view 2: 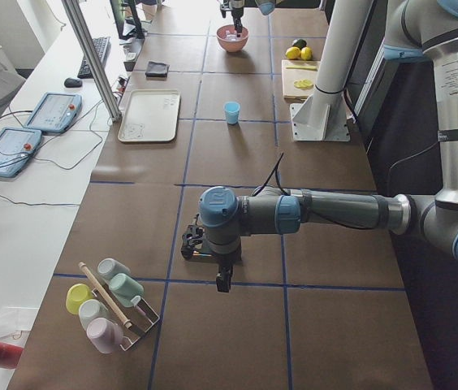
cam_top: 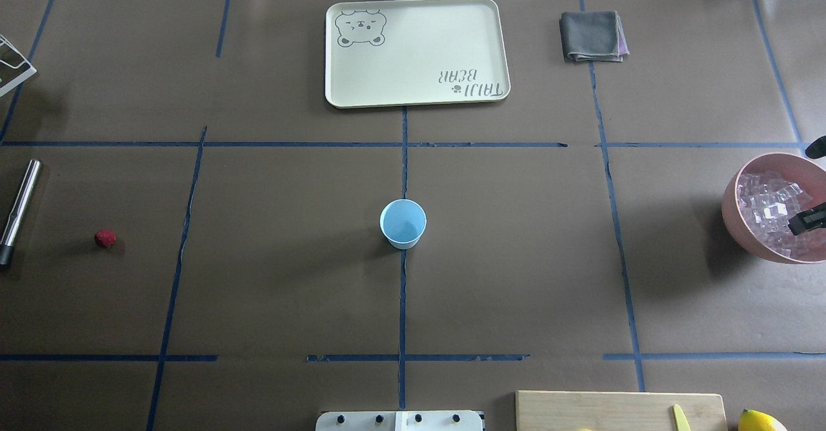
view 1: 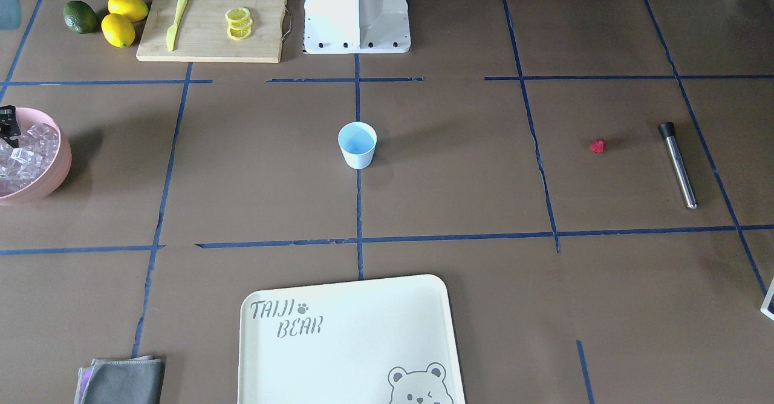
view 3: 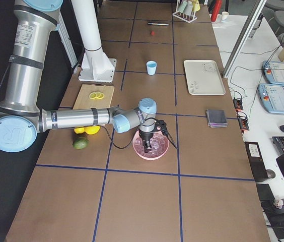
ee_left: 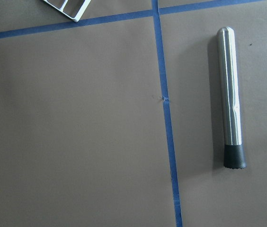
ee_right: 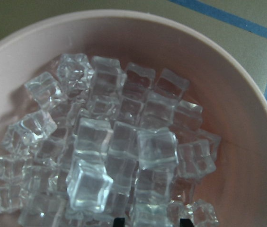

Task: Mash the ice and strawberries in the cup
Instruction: 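Grasp an ice cube with the right gripper and lift it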

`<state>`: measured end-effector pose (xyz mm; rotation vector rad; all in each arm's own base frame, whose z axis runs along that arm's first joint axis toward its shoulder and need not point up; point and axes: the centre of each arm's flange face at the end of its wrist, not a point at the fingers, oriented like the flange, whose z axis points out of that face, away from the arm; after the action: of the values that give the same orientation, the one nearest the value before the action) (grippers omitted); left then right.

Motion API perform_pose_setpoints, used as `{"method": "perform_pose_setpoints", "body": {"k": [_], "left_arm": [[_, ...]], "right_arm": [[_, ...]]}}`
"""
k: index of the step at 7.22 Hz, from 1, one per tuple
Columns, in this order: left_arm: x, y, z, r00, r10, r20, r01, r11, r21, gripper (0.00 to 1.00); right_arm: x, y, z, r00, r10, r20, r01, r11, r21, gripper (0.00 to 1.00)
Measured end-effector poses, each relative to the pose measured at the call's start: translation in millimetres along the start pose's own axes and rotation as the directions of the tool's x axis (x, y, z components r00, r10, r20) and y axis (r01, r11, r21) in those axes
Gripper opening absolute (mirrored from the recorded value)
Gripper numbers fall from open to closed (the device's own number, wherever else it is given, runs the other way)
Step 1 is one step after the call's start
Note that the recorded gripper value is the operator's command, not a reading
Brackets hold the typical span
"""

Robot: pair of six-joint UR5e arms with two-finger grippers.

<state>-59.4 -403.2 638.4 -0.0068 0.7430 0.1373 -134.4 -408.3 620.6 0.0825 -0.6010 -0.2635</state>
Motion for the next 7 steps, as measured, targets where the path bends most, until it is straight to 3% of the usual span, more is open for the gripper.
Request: {"method": "perform_pose_setpoints", "body": {"k": [4, 6, 7], "left_arm": [[0, 0, 0, 1.0, 0.0, 0.0, 0.0, 1.0, 0.0, 1.0], [0, 0, 0, 1.0, 0.0, -0.001, 0.0, 1.0, 0.0, 1.0], [0, 0, 0, 1.0, -0.001, -0.001, 0.001, 1.0, -0.001, 1.0]], "right_arm": [[-4, -3, -7, 1.0, -0.004, 0.01, 0.004, 1.0, 0.014, 0.17], [-9, -6, -26, 1.0, -0.007, 0.021, 0.006, 0.999, 0.045, 0.16], [-13, -8, -42, 1.0, -0.007, 0.027, 0.005, 0.998, 0.07, 0.1]]}}
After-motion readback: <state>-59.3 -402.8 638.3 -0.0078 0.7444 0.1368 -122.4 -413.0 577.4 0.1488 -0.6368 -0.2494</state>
